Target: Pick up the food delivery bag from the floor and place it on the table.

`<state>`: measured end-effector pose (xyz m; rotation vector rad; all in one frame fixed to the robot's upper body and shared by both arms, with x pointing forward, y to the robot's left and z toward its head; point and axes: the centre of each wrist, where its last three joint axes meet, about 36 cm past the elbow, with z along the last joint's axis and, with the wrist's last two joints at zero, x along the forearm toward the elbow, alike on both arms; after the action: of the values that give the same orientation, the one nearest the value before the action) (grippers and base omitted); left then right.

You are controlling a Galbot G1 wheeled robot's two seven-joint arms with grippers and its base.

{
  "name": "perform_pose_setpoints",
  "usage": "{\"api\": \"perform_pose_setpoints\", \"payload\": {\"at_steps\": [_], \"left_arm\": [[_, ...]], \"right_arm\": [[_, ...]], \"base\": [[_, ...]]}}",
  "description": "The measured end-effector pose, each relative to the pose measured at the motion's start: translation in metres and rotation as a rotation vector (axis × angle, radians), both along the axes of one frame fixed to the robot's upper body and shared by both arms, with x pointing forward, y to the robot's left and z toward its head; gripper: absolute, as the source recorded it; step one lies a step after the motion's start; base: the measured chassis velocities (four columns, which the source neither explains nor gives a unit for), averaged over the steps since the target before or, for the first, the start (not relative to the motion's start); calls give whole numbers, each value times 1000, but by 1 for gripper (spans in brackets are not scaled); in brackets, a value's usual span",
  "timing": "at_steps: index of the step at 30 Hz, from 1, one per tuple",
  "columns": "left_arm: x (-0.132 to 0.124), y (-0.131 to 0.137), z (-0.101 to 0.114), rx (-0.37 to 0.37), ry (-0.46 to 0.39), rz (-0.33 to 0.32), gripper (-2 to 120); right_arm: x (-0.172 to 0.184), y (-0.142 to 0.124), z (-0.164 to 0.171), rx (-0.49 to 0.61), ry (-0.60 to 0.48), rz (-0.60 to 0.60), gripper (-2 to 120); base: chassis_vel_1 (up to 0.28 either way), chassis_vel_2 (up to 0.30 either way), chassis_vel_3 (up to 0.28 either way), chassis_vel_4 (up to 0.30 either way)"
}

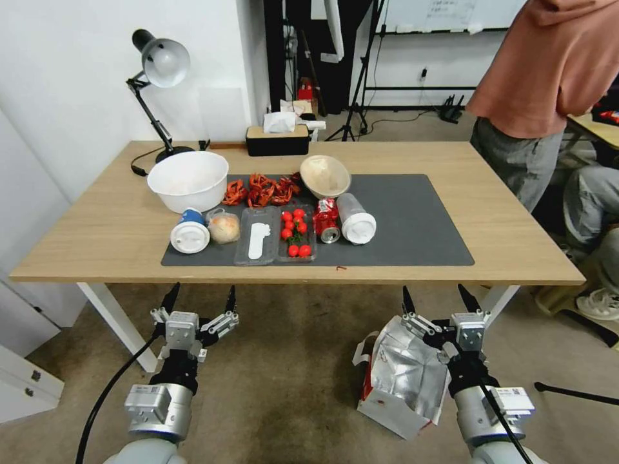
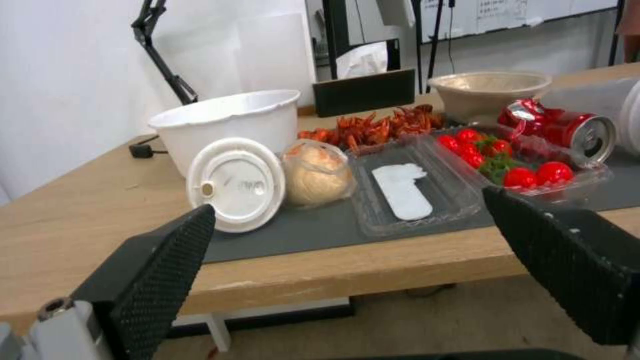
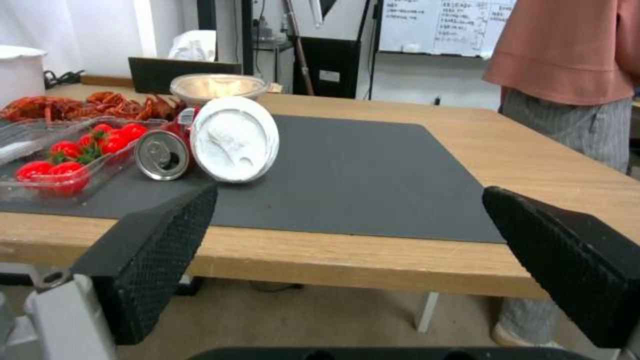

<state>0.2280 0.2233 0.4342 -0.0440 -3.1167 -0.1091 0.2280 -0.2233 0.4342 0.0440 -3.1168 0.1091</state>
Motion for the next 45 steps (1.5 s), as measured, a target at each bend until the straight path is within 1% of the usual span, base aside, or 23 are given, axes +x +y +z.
{"api": "perform_pose_setpoints", "payload": {"at_steps": [17, 19, 20, 21, 22, 23, 29, 45], "left_arm": [[0, -1, 0, -7, 3, 2, 100], [-3, -9, 0, -57, 36, 17, 100], [-8, -23, 0, -136, 97, 34, 100], [-8, -23, 0, -136, 97, 34, 100], [-12, -32, 1, -189, 142, 46, 100], [-13, -34, 1, -215, 144, 53, 100], [-14, -35, -6, -244, 105, 61, 100], [-14, -35, -5, -250, 69, 74, 100]], "right_arm": [[0, 0, 0, 3, 3, 2, 100], [-1, -3, 0, 28, 35, 30, 100], [-2, -8, -2, 65, 90, 71, 100], [-2, -8, -2, 65, 90, 71, 100], [-3, -12, -3, 104, 143, 114, 100], [-3, -15, -5, 126, 160, 138, 100], [-2, -17, -10, 143, 150, 153, 100], [-2, -18, -8, 138, 131, 150, 100]], "base": [[0, 0, 0, 0], [0, 0, 0, 0], [0, 0, 0, 0], [0, 0, 0, 0], [0, 0, 0, 0], [0, 0, 0, 0], [0, 0, 0, 0], [0, 0, 0, 0]]}}
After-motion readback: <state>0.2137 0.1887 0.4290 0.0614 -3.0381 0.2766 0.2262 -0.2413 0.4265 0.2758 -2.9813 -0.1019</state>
